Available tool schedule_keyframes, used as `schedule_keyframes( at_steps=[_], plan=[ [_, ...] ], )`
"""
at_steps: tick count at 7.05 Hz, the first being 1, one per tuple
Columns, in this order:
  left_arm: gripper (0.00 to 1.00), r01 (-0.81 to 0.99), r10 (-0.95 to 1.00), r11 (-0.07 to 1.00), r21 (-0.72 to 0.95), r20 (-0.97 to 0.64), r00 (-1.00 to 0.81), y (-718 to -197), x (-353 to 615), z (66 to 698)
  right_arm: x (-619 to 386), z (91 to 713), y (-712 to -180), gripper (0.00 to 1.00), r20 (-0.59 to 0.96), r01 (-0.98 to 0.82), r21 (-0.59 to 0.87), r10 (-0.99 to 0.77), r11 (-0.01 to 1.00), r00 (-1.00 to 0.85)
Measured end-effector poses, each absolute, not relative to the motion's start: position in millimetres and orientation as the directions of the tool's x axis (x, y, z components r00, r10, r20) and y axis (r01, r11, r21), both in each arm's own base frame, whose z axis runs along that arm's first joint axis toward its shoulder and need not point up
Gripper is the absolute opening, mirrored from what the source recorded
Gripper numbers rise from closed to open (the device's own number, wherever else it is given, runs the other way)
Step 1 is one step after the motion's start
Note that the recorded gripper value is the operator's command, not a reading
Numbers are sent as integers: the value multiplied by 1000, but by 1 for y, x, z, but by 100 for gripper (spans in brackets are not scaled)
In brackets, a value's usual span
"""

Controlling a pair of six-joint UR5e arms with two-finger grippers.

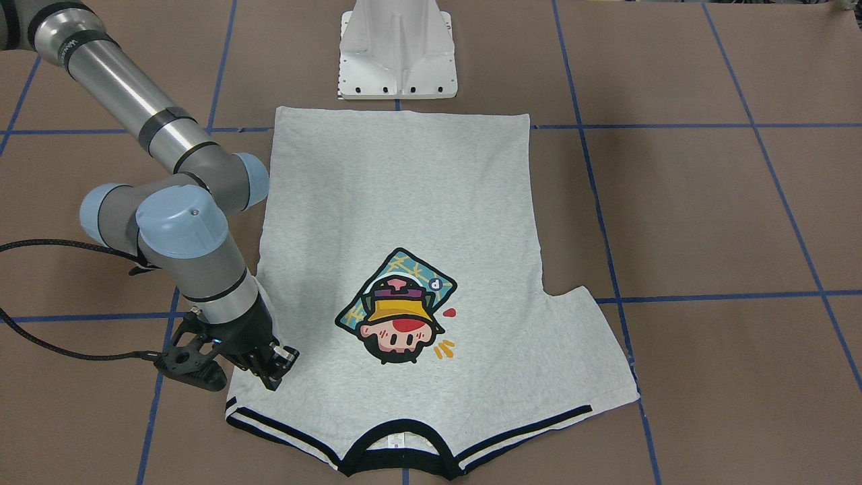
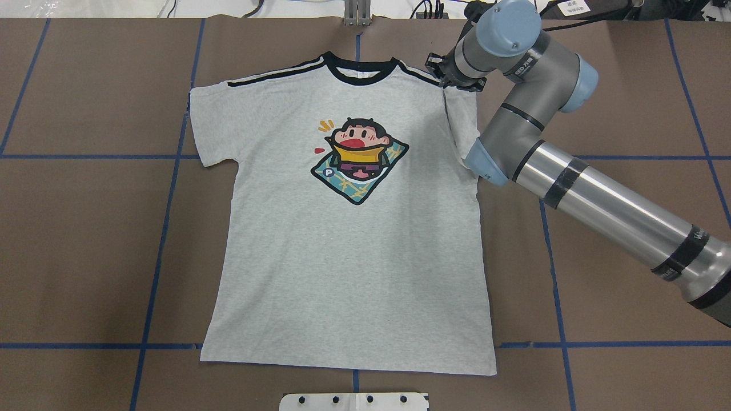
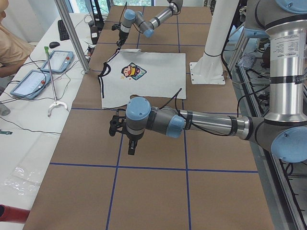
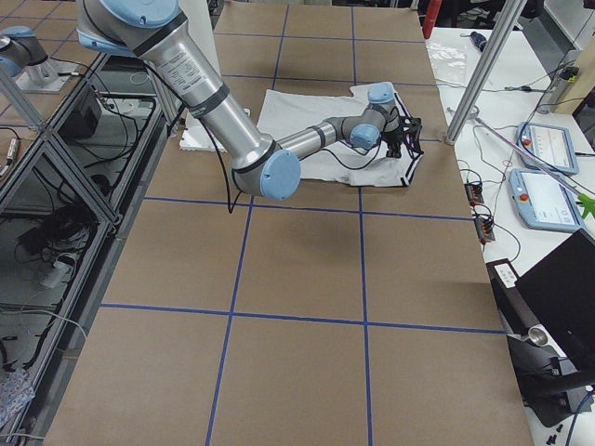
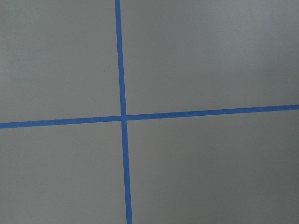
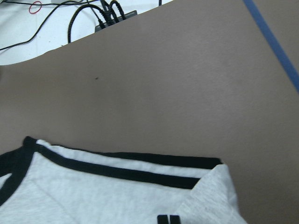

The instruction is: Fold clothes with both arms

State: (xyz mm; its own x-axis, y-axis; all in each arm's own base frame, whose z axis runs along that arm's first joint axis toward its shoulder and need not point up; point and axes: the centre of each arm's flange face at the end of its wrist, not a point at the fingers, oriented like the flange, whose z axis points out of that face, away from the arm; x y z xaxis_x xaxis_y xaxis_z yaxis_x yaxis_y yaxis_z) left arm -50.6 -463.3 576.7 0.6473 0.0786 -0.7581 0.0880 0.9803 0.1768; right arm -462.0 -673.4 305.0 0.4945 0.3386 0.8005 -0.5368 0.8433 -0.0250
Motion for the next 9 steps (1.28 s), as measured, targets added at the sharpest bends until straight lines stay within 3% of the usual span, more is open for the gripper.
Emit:
schedule_keyframes(
  at_steps=[3,4,9],
  plan=[
    [100,87,81,980,179,-758,647,-463,-50,576,-482,303,-692,0,765,-575,-12,378,818,522],
    [100,87,83,980,181,-758,647,-463,-50,574,-486,300,-697,99,761,-579,-10,382,815,525],
    [100,78,122,976,204,-805,581,-474,-42,551,-503,280,-695,100,769,-588,24,361,808,527]
  ],
)
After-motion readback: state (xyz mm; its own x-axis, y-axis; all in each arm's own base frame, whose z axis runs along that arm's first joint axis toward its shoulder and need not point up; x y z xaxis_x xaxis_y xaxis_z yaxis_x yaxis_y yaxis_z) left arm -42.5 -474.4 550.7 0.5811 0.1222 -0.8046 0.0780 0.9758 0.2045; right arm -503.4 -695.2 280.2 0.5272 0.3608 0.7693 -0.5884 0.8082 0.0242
